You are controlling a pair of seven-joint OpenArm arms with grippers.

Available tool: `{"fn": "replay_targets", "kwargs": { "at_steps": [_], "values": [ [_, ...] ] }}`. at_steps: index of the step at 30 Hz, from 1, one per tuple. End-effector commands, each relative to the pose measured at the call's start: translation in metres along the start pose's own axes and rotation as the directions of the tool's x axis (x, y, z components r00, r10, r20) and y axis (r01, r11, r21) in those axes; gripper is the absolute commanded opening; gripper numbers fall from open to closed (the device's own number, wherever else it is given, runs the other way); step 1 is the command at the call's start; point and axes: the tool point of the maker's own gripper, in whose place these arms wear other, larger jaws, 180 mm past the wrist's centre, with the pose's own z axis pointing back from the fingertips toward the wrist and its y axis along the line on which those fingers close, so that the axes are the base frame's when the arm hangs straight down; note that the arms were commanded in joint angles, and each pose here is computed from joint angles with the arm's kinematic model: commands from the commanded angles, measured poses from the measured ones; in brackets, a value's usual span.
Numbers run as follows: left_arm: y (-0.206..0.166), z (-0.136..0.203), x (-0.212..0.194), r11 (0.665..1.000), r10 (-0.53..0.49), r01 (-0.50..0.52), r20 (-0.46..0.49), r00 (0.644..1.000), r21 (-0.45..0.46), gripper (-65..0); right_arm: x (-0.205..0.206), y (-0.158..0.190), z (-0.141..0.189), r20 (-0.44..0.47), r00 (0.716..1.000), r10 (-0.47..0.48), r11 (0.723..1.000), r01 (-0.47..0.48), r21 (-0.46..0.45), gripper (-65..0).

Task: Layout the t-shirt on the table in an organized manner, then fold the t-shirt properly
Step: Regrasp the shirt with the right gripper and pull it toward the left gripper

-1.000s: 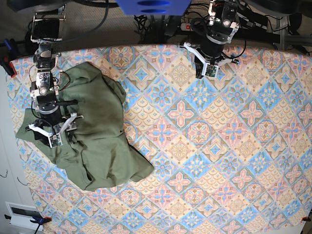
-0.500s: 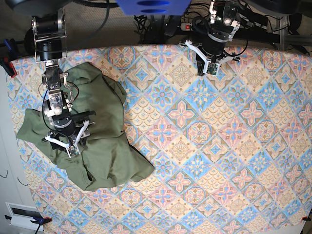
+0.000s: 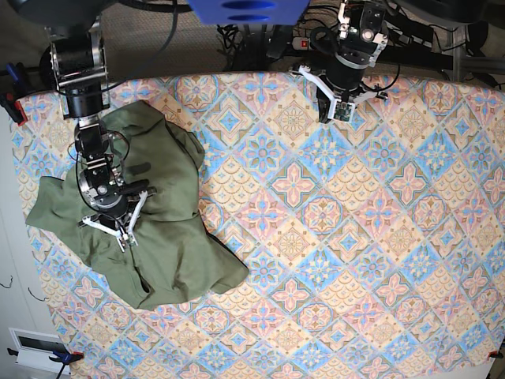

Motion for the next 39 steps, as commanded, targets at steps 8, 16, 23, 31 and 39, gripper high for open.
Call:
{"fn": "replay_targets", "kwargs": {
  "at_steps": [8, 16, 23, 31, 39],
  "values": [
    [0.000, 0.002, 0.008, 1.000, 0.005, -0.005, 0.034, 0.999, 0.001, -64.9, 0.106, -0.029, 0.038, 0.288, 0.957, 0.044, 0.997, -0.022, -0.079, -63.9],
    [0.000, 0.002, 0.009, 1.000, 0.001, -0.001, 0.036, 0.999, 0.006, -64.9, 0.141, 0.004, 0.104, 0.374, 0.923, 0.091, 0.995, -0.071, -0.068, -63.9],
    [0.027, 0.004, 0.009, 0.997, 0.006, -0.008, 0.037, 0.999, 0.075, -64.9, 0.133, 0.057, 0.122, 0.406, 0.914, 0.020, 0.998, -0.039, 0.040, -63.9],
    [0.046, 0.006, 0.010, 0.992, 0.000, -0.005, 0.038, 0.999, 0.124, -64.9, 0.136, 0.150, 0.153, 0.479, 0.876, 0.057, 0.944, -0.203, 0.259, -63.9],
    [0.067, 0.010, 0.008, 0.984, -0.001, -0.005, 0.035, 0.999, 0.180, -64.9, 0.130, 0.253, 0.186, 0.498, 0.867, -0.002, 0.843, -0.267, 0.467, -63.9]
  ]
}}
